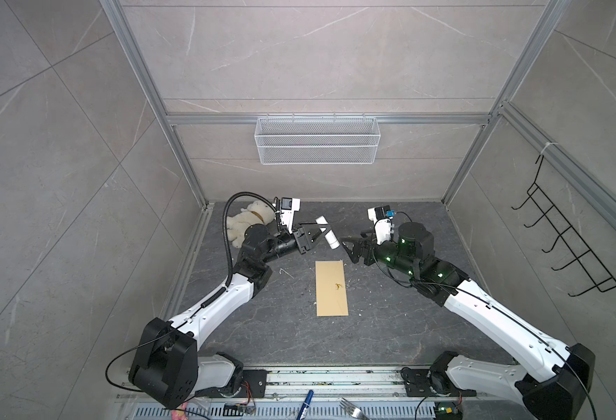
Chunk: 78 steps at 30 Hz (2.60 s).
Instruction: Place the letter into the envelope and seal it
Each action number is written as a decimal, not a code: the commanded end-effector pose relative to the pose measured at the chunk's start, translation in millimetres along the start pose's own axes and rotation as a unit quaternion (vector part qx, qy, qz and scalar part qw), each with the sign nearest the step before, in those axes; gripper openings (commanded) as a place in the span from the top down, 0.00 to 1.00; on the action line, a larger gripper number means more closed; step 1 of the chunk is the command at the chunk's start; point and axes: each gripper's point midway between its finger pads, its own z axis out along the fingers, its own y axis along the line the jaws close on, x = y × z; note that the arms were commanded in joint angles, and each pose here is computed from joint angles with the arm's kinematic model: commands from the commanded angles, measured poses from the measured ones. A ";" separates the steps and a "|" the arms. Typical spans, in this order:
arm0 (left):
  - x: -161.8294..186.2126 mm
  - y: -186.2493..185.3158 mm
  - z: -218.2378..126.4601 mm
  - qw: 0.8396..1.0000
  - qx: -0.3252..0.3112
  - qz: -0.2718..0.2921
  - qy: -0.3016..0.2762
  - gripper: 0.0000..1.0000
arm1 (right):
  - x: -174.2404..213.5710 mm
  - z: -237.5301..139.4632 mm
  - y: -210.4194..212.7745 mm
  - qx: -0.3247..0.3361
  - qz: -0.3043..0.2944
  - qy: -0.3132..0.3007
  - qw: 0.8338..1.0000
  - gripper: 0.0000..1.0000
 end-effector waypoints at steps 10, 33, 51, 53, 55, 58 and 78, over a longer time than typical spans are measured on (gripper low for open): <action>-20.8 -39.8 3.5 0.997 0.076 0.031 -0.005 1.00 | 5.5 4.9 50.5 -0.208 0.028 0.023 0.977 0.21; -19.1 -36.3 3.3 0.997 0.069 0.035 0.001 1.00 | -6.9 -30.8 66.6 -0.242 0.006 0.024 0.970 0.19; -20.8 -35.3 4.9 0.997 0.073 0.027 -0.003 1.00 | -11.6 -6.1 74.8 -0.258 0.015 0.027 0.966 0.41; -20.8 -34.7 4.9 0.997 0.072 0.026 -0.004 1.00 | -10.9 -4.1 75.3 -0.259 0.016 0.028 0.965 0.44; -20.7 -34.3 5.2 0.997 0.072 0.025 -0.004 1.00 | -11.4 -2.9 76.9 -0.261 0.016 0.028 0.965 0.45; -20.1 -33.8 5.3 0.997 0.073 0.024 -0.004 1.00 | -10.5 -0.5 77.7 -0.261 0.018 0.029 0.965 0.50; -9.7 -5.7 4.6 1.000 0.002 0.017 0.010 1.00 | -15.8 7.0 45.0 -0.104 -0.010 0.016 0.994 0.93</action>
